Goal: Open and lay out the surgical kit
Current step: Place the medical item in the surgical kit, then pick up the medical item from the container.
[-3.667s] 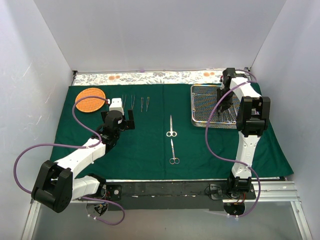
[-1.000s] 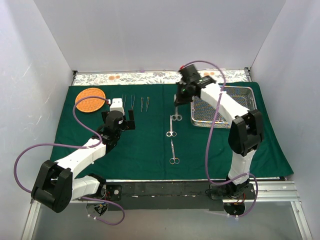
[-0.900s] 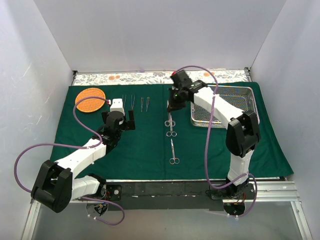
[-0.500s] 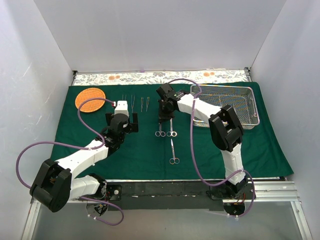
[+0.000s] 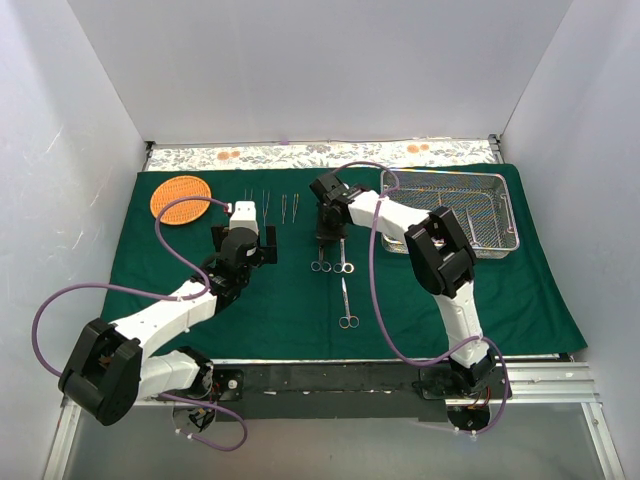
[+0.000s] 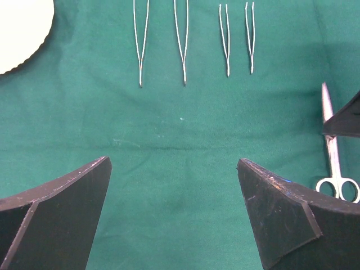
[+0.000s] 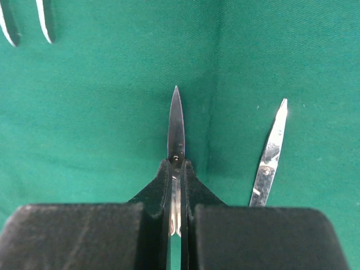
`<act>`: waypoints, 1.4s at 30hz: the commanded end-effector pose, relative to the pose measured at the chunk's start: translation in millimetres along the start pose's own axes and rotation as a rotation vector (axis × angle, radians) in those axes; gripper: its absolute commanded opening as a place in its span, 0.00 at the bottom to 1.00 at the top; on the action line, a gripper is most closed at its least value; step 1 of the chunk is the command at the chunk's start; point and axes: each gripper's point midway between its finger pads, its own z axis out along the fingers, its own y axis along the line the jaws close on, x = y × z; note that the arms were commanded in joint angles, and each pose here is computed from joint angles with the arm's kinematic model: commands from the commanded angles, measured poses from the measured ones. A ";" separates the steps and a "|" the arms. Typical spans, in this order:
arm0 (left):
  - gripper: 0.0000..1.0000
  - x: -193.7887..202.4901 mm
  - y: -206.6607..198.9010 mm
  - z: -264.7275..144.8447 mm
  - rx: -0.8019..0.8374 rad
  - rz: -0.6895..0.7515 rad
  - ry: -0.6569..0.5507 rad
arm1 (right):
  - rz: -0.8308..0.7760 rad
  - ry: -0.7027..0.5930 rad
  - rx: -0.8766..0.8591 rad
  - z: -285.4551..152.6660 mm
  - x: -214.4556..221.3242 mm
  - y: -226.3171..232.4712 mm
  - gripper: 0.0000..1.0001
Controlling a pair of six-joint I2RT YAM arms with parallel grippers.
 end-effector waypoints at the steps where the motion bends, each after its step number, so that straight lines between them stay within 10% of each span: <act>1: 0.96 -7.0 3.6 -4.7 -0.010 -0.003 -0.036 | -0.015 -0.024 -0.008 2.2 -8.1 9.9 0.01; 9: 0.96 -6.2 1.7 -4.7 0.002 0.000 -0.034 | -0.021 -0.009 -0.017 10.5 -5.4 13.2 0.05; 26: 0.96 -5.2 -0.5 -4.7 0.014 0.006 -0.030 | -0.112 -0.159 -0.080 -62.0 -60.3 41.6 0.53; 42: 0.96 -3.9 -1.8 -3.9 0.020 0.007 -0.023 | -0.018 -0.236 0.253 -130.5 -138.2 -243.0 0.55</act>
